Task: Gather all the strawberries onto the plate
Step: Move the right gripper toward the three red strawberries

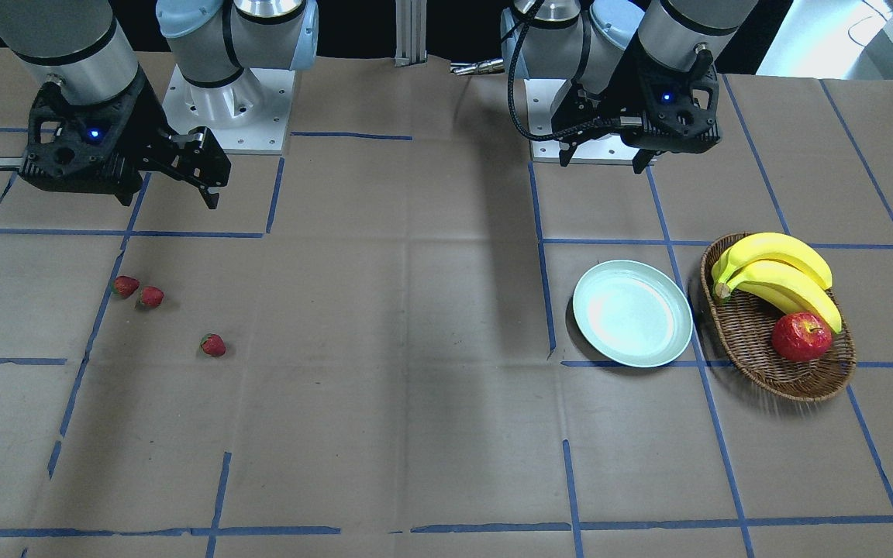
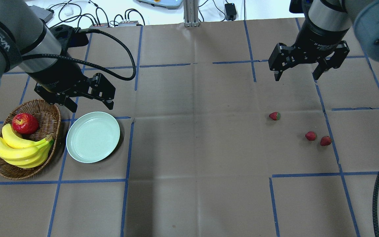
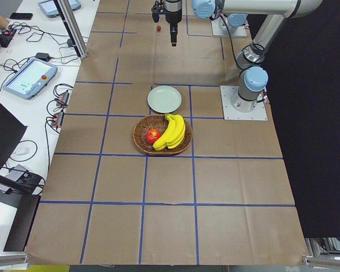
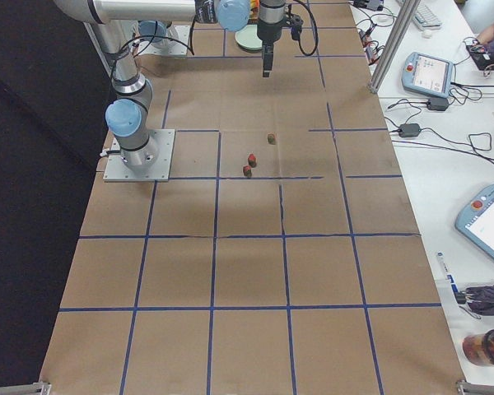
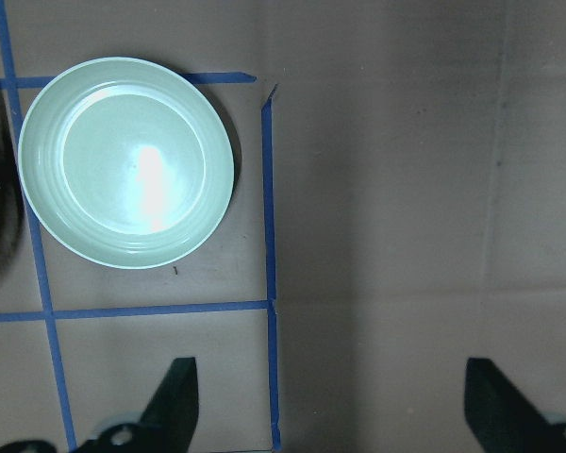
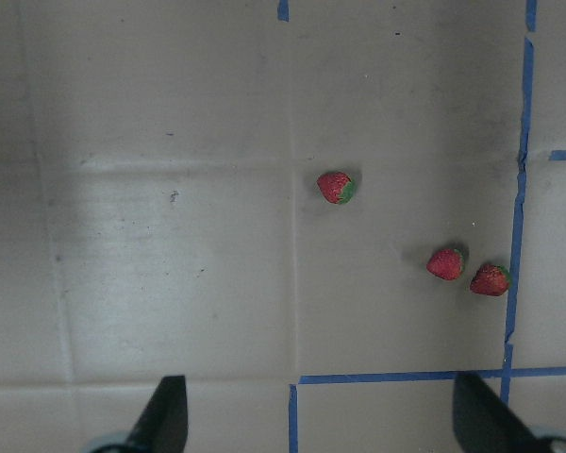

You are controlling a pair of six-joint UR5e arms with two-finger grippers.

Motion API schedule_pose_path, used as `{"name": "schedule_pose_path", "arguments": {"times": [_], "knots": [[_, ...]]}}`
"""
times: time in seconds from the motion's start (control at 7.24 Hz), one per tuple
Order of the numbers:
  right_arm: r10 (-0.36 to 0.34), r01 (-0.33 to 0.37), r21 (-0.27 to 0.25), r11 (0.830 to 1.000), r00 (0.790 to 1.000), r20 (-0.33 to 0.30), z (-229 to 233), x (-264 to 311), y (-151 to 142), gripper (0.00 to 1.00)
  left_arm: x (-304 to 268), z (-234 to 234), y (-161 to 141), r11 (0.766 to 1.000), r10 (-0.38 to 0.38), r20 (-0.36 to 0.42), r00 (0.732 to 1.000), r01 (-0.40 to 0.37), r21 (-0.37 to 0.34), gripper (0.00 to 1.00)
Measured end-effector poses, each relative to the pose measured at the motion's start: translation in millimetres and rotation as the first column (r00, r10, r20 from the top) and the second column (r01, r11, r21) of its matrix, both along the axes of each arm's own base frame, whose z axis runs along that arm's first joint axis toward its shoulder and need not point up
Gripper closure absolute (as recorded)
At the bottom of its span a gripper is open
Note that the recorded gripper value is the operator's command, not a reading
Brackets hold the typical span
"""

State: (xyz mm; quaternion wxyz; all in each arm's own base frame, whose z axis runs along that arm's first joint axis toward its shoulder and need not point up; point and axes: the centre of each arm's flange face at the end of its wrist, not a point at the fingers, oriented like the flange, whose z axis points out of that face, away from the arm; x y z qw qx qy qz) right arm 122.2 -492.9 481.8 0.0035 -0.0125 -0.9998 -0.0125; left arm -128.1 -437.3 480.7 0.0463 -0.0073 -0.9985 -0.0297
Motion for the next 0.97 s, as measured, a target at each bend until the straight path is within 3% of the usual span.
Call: {"name": "schedule_pose_path", "arguments": {"times": [0.69,0.97], "knots": [[-0.006,0.006,0.014,1.0,1.0,0.004,-5.4,-2.1,2.1,0.0,0.0,-0.1,0.1,1.0,0.0,0.0,1.0,0.0,0.001,0.0],[-0.018,0.018,0.044,0.999,1.0,0.009,-40.1,-14.1,3.3,0.0,0.0,-0.2,0.1,1.0,-0.001,0.0,1.0,0.001,0.001,0.0]]}}
